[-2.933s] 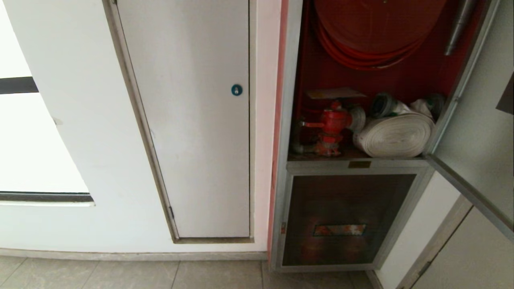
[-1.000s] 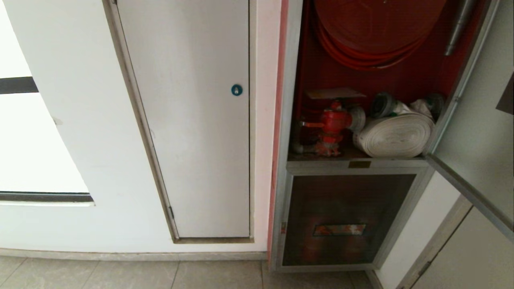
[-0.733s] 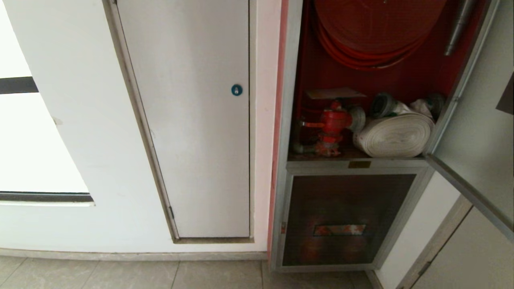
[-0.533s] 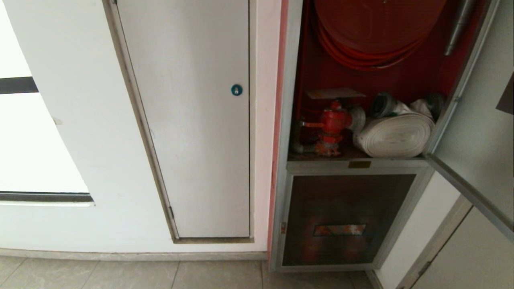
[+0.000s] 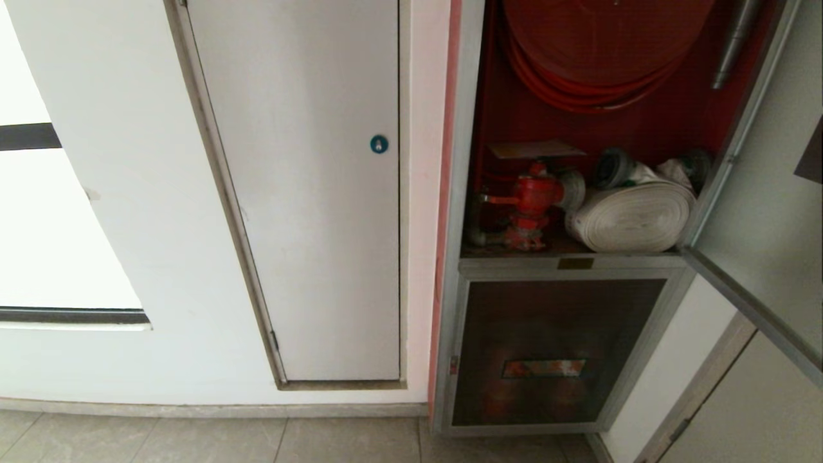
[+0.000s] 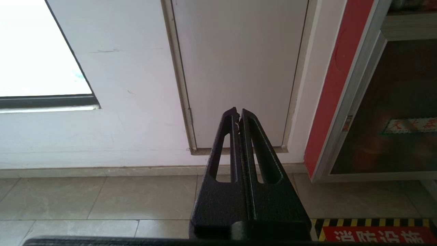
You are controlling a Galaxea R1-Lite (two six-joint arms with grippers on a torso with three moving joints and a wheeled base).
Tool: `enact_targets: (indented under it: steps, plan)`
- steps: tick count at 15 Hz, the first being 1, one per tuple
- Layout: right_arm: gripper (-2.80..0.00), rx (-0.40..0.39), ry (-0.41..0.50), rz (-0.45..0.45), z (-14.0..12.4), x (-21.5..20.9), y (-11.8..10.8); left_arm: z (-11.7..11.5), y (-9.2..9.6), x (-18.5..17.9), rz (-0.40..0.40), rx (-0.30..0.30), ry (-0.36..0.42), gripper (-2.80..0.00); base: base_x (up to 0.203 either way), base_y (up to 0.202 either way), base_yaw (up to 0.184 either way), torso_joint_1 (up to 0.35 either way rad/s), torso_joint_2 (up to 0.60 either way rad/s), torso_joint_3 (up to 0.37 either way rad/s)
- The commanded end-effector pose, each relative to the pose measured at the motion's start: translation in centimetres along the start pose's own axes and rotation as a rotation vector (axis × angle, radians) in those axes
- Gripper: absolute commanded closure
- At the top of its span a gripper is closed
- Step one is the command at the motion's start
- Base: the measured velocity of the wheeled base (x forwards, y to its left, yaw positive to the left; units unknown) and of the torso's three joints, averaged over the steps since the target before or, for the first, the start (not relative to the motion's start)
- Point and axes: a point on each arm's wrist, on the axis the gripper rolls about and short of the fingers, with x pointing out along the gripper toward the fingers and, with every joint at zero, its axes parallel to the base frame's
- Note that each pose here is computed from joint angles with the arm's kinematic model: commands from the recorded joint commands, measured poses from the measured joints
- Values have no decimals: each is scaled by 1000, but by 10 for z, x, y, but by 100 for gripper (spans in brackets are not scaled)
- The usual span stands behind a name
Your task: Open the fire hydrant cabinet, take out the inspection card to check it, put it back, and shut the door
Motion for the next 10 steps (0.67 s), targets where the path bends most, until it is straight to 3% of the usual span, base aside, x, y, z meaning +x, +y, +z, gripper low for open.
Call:
enact_targets:
  steps: [1, 7, 10]
  plan:
    - [0, -1, 3, 1, 0, 0, 0, 0, 0, 0, 1, 0, 2, 0, 0, 0, 0, 0, 0, 0]
    - [0, -1, 3, 1, 0, 0, 0, 0, 0, 0, 1, 3, -1, 0, 0, 0, 0, 0, 0, 0]
    - [0, -1, 3, 1, 0, 0, 0, 0, 0, 0, -1, 3, -1, 0, 152, 0, -2, 7, -4, 1]
